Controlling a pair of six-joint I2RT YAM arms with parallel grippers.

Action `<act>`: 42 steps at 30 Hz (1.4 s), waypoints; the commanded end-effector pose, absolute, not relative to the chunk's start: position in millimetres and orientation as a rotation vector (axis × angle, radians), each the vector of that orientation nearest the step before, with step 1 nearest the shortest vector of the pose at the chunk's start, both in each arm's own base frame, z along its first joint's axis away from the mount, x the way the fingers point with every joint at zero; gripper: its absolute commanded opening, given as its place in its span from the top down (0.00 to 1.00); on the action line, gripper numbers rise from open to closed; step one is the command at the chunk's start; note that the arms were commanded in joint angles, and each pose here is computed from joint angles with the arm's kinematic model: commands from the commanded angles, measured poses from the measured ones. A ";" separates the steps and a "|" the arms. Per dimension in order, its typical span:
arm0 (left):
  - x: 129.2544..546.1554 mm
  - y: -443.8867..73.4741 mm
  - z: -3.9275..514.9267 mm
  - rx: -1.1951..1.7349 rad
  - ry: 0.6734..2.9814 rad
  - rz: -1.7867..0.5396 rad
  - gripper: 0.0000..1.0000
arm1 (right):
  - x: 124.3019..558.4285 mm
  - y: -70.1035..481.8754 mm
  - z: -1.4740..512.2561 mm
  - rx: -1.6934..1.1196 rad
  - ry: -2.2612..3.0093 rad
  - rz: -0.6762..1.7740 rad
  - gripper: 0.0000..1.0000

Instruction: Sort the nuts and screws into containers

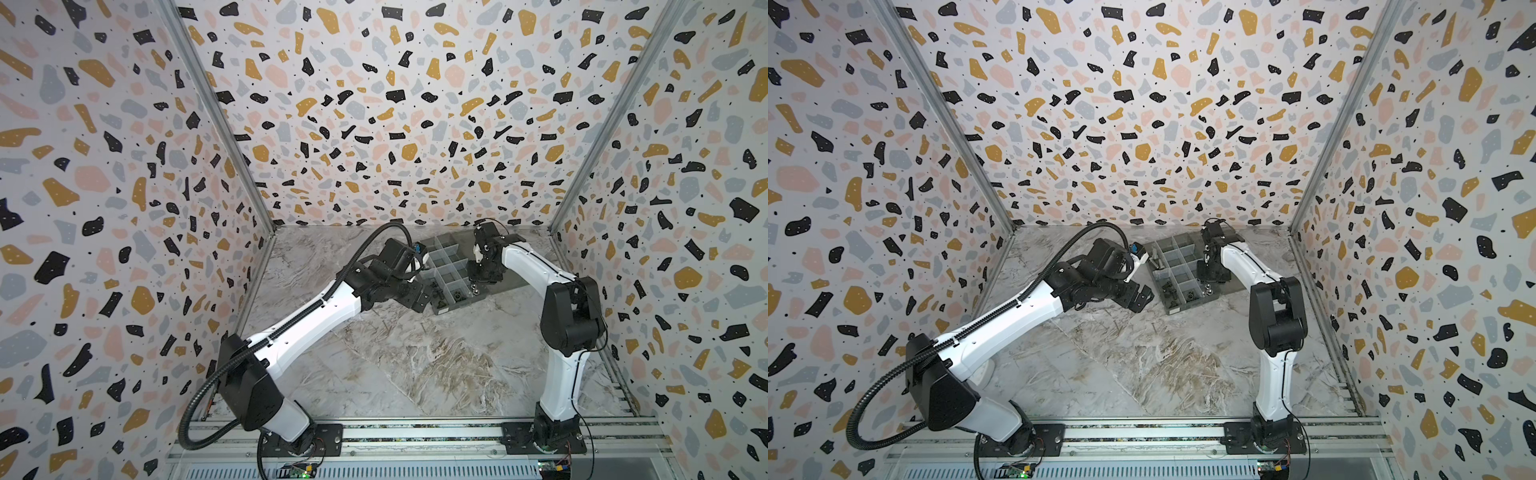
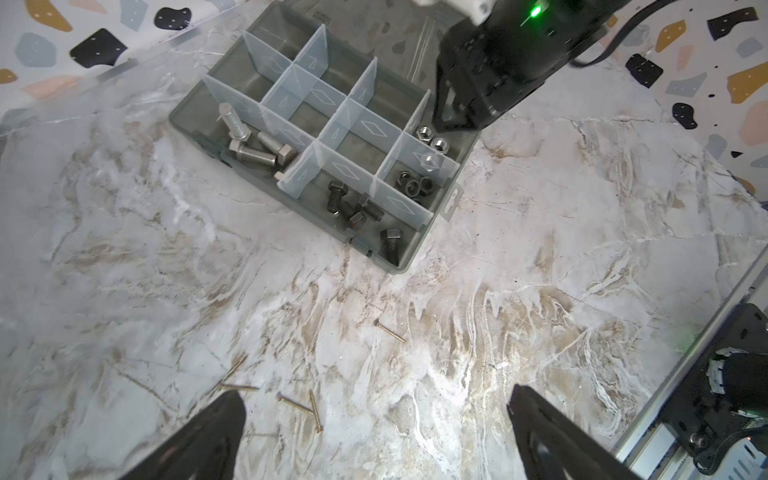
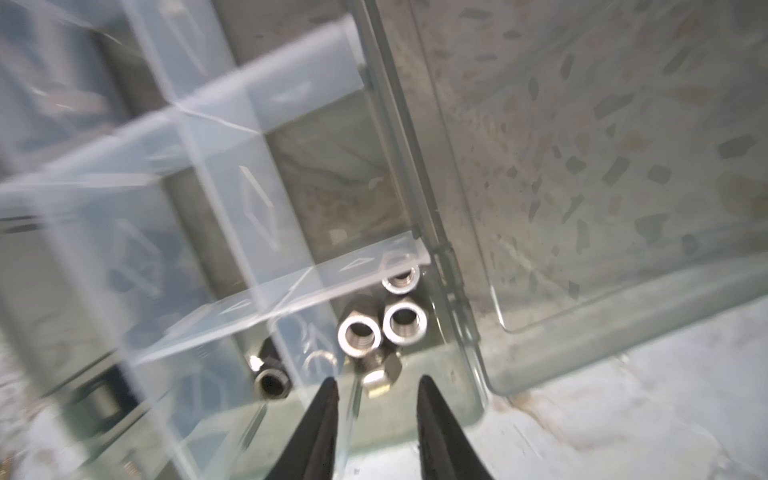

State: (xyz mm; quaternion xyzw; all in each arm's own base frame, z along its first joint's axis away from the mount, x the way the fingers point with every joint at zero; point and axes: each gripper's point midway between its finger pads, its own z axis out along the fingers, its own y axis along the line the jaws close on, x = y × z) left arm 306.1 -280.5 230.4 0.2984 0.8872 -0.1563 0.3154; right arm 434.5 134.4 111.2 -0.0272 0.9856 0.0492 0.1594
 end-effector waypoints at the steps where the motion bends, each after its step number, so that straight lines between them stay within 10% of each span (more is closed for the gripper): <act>1: 307.3 -260.8 233.0 0.728 2.337 -0.364 0.00 | 424.4 141.0 168.3 -0.127 2.727 0.171 0.65; 42: 349.0 -232.0 195.3 0.574 2.435 -0.370 0.00 | 403.0 146.6 53.7 -0.167 2.939 0.191 0.71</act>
